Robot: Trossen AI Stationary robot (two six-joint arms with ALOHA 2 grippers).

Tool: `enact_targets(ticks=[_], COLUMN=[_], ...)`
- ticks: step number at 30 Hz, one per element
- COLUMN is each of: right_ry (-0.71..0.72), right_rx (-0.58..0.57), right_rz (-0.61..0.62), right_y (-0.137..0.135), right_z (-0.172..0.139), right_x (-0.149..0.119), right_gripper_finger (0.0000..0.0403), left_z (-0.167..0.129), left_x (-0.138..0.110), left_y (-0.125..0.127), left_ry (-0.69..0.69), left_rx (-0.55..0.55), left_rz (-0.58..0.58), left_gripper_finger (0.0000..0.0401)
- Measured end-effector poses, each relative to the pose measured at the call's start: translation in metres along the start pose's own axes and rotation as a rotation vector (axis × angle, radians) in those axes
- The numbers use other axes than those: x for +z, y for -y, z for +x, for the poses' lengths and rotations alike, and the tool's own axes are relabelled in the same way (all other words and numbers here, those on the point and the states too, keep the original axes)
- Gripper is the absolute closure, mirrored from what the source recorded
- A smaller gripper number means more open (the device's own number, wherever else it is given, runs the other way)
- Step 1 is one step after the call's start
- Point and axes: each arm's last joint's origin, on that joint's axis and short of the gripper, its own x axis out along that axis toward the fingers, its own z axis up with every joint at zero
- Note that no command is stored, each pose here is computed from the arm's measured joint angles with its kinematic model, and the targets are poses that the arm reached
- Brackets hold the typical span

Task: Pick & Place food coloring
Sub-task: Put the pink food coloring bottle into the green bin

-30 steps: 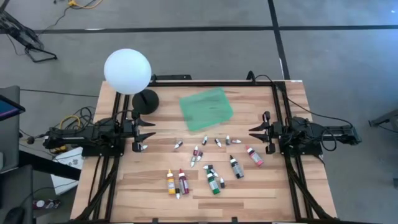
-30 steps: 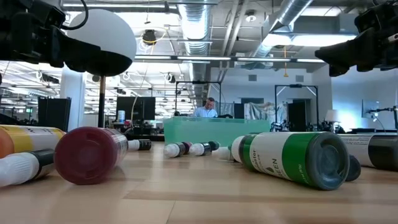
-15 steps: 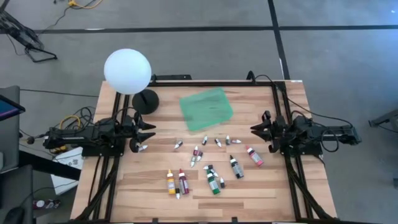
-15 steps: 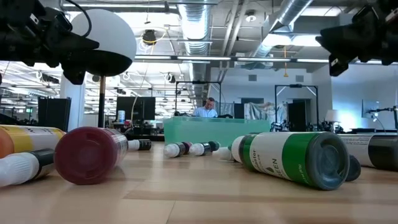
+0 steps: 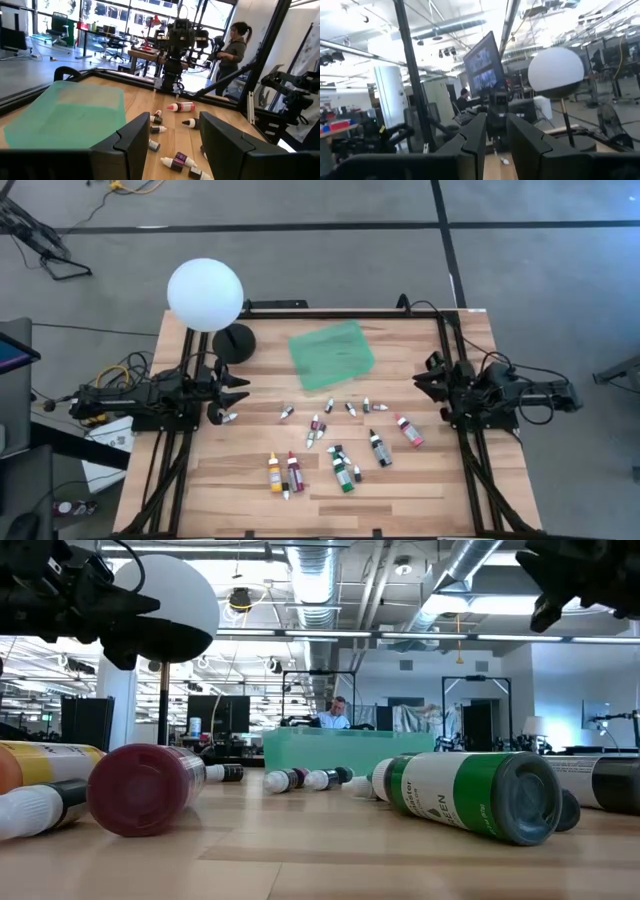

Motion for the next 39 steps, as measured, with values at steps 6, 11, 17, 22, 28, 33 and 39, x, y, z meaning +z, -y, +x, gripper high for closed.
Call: enact_targets(ticks=[6,11,17,22,28,33,39], right_ry=[-0.099,-0.154,-0.180,-0.332,-0.443,-0.476,-0.509], right_rx=[-0.044,-0.021,0.078,-0.018,-0.075,-0.073,-0.076], right_rz=[-0.050,-0.277,-0.426,-0.331,-0.323,-0.336,-0.352], right_y=[0.000,-0.002,-0.015,-0.016,-0.018,-0.019,-0.019], right_z=[0.018,0.044,0.077,0.104,0.140,0.163,0.171], right_x=[0.006,0.016,0.035,0.044,0.055,0.060,0.056], right_gripper_finger=[0.0333,0.0333,0.0333,0.0333,0.0333,0.0333,0.0333], left_z=[0.000,0.000,-0.001,-0.003,-0.008,-0.012,0.004], left_x=[0.003,0.005,0.007,0.018,0.037,0.073,0.106], left_y=[0.001,0.001,0.006,0.015,0.022,0.030,0.040], left_ry=[0.034,0.049,0.058,0.170,0.294,0.318,0.186], left_rx=[0.001,-0.020,-0.145,-0.272,-0.309,-0.328,-0.314], left_rz=[0.005,-0.020,-0.020,0.089,0.233,0.281,0.335], left_gripper_finger=[0.0236,0.0236,0.0236,0.0236,0.0236,0.0236,0.0236])
